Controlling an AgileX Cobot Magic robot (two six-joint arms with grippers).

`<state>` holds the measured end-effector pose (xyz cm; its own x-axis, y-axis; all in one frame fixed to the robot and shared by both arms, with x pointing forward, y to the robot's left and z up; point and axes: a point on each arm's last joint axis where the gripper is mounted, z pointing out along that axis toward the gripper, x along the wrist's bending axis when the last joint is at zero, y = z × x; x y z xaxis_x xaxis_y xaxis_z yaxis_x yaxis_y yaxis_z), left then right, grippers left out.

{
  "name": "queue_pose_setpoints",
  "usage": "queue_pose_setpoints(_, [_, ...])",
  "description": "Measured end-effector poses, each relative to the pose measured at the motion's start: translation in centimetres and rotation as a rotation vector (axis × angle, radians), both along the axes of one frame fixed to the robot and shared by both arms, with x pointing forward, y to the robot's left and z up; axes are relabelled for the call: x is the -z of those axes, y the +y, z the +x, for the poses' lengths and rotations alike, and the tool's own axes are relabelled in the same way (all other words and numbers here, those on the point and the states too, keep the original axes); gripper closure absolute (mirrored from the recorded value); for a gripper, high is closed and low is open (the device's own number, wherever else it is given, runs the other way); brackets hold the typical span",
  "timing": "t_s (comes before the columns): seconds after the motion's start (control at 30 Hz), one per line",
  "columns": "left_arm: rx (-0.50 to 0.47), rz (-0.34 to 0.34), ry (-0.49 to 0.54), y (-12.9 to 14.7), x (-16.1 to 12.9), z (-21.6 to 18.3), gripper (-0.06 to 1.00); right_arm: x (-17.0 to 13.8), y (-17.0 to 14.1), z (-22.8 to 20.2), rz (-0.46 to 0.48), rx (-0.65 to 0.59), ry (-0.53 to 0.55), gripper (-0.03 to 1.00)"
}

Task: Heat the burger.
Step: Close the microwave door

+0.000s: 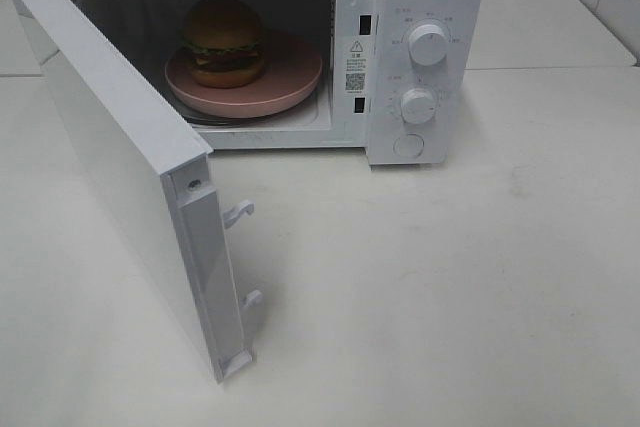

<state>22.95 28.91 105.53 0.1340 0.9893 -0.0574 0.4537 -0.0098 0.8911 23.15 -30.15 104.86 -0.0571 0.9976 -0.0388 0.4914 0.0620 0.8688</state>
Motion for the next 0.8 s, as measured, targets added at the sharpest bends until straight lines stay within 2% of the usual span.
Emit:
queue_pose_setpoints(0.1, [0.000, 0.000, -0.002, 0.0, 0.0, 0.0, -0.03, 0.0, 0.0, 0.0, 0.000, 0.000, 0.000, 0.20])
queue_pose_setpoints(0.23, [-0.008, -0.010, -0.063, 0.0, -1.2, 0.3, -0.02, 0.0, 0.0, 0.0, 0.000, 0.000, 0.000, 0.20])
queue_pose_setpoints(0.47, [-0.018, -0.020, -0.037, 0.0, -2.0, 2.6, 0.03, 0.0, 0.0, 0.0, 0.000, 0.000, 0.000, 0.20])
queue_pose_setpoints(0.6, [-0.024, -0.042, -0.008, 0.0, -2.4, 4.9, 0.14, 0.0, 0.0, 0.0, 0.000, 0.000, 0.000, 0.20])
queue_pose_setpoints(0.63, [-0.027, -0.044, -0.006, 0.0, -2.5, 5.5, 0.22, 0.0, 0.0, 0.0, 0.000, 0.000, 0.000, 0.20])
queue_pose_setpoints(0.67, [-0.027, -0.044, -0.006, 0.0, -2.5, 5.5, 0.22, 0.0, 0.0, 0.0, 0.000, 0.000, 0.000, 0.20])
queue_pose_setpoints(0.7, [-0.033, -0.046, 0.006, 0.0, -2.6, 6.4, 0.30, 0.0, 0.0, 0.0, 0.000, 0.000, 0.000, 0.20])
queue_pose_setpoints(0.77, [-0.037, -0.047, 0.011, 0.0, -2.6, 7.0, 0.34, 0.0, 0.0, 0.0, 0.000, 0.000, 0.000, 0.20])
queue_pose_setpoints(0.8, [-0.042, -0.049, 0.035, 0.0, -2.5, 8.1, 0.41, 0.0, 0.0, 0.0, 0.000, 0.000, 0.000, 0.20])
